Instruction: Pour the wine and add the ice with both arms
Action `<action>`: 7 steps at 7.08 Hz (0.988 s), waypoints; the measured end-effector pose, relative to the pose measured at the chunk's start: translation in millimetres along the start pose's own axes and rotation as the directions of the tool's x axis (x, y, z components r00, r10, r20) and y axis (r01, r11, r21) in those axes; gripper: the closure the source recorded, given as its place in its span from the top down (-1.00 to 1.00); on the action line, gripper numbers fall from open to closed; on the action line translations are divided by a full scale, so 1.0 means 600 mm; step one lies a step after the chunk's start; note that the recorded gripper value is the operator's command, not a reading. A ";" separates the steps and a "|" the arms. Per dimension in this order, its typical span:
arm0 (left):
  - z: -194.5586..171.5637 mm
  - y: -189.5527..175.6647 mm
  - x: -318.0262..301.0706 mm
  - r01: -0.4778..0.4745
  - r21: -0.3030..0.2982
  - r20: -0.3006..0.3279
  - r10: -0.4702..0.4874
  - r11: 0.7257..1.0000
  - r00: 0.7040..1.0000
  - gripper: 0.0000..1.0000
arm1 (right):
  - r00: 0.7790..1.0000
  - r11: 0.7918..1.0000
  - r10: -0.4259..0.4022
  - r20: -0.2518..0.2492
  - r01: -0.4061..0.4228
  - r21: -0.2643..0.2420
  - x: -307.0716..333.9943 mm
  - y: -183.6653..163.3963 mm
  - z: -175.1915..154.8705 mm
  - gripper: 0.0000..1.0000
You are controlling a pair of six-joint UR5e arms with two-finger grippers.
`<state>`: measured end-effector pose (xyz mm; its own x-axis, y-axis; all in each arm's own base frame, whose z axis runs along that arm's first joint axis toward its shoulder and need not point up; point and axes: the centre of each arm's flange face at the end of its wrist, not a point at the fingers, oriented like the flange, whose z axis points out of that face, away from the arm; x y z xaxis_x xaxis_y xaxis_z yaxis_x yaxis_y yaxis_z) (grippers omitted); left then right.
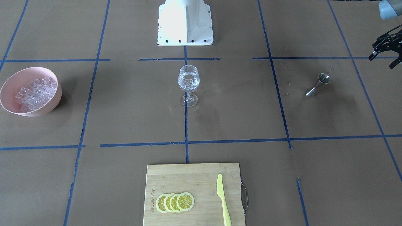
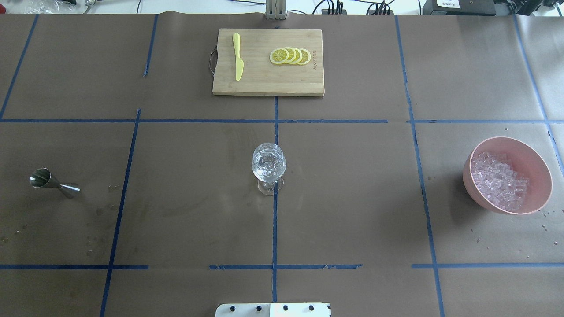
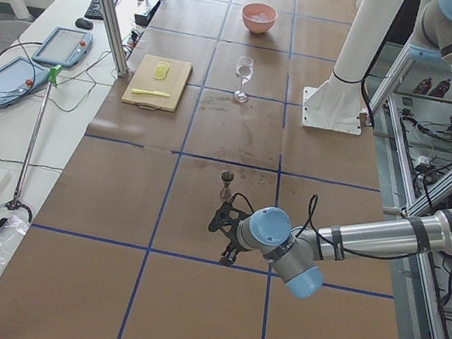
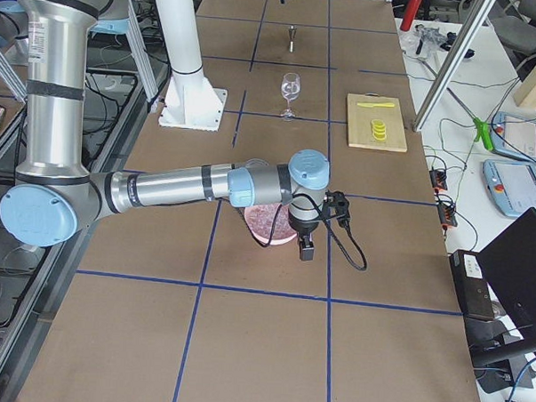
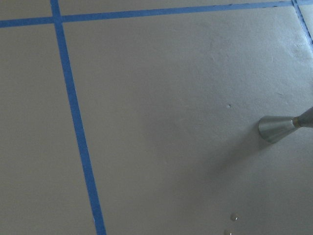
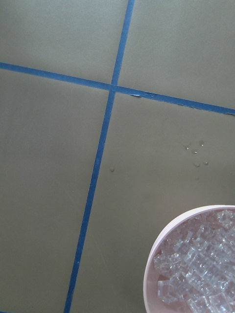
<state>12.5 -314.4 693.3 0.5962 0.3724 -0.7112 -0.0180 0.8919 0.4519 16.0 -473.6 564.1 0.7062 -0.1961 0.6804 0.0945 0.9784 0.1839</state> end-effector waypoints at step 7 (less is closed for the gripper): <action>-0.092 -0.137 0.109 0.101 -0.100 -0.065 -0.108 0.990 0.992 1.00 | 1.000 1.000 -0.017 -0.007 0.017 -0.009 0.004 0.000 0.006 1.00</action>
<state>9.0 -349.1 580.0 0.5416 0.2900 -0.7891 -0.0380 0.9461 0.3216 15.0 -474.5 568.1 0.7097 -0.2123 0.6718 0.1126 0.9754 0.1893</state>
